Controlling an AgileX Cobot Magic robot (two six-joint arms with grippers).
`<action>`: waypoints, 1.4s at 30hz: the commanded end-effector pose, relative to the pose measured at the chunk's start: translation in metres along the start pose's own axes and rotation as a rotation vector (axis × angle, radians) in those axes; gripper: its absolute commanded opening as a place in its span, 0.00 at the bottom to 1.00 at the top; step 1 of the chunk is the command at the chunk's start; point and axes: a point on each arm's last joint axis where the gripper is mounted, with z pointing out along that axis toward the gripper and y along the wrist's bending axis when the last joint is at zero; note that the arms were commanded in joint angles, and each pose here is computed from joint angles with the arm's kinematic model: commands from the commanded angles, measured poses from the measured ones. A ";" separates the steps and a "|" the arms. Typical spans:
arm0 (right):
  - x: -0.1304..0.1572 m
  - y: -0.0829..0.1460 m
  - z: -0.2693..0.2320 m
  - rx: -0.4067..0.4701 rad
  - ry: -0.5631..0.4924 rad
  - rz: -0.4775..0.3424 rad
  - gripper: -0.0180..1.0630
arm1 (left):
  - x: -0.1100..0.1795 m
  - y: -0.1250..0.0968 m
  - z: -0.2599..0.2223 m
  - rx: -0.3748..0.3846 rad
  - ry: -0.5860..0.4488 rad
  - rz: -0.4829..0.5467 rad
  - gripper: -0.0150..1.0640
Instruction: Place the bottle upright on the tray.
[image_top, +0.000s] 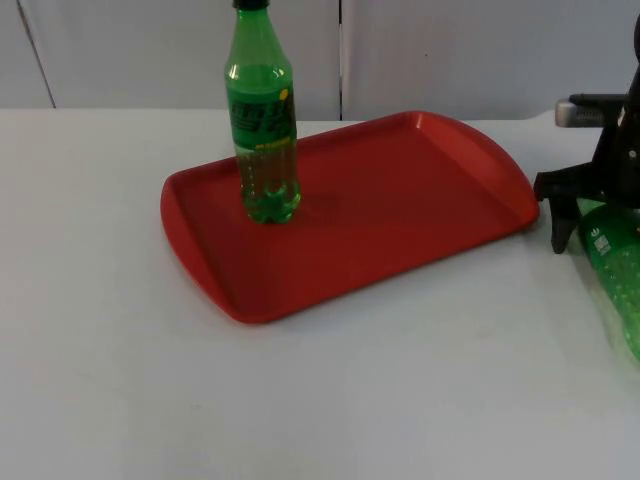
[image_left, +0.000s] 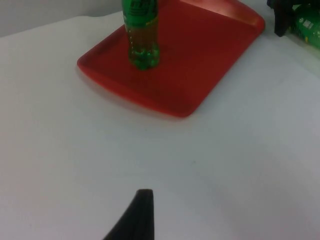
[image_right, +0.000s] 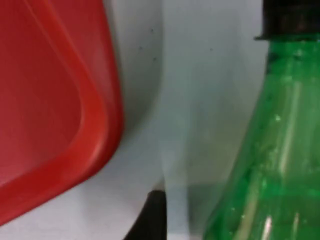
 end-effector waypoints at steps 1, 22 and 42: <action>0.001 0.001 0.007 -0.007 0.015 0.012 0.77 | 0.000 0.000 0.000 0.003 -0.005 0.000 0.99; 0.008 0.000 0.008 0.004 0.081 0.084 0.74 | 0.000 0.000 0.000 0.003 -0.005 0.000 0.99; -0.002 0.005 -0.023 -0.071 0.002 -0.091 0.02 | 0.000 0.000 0.000 0.003 -0.005 0.000 0.99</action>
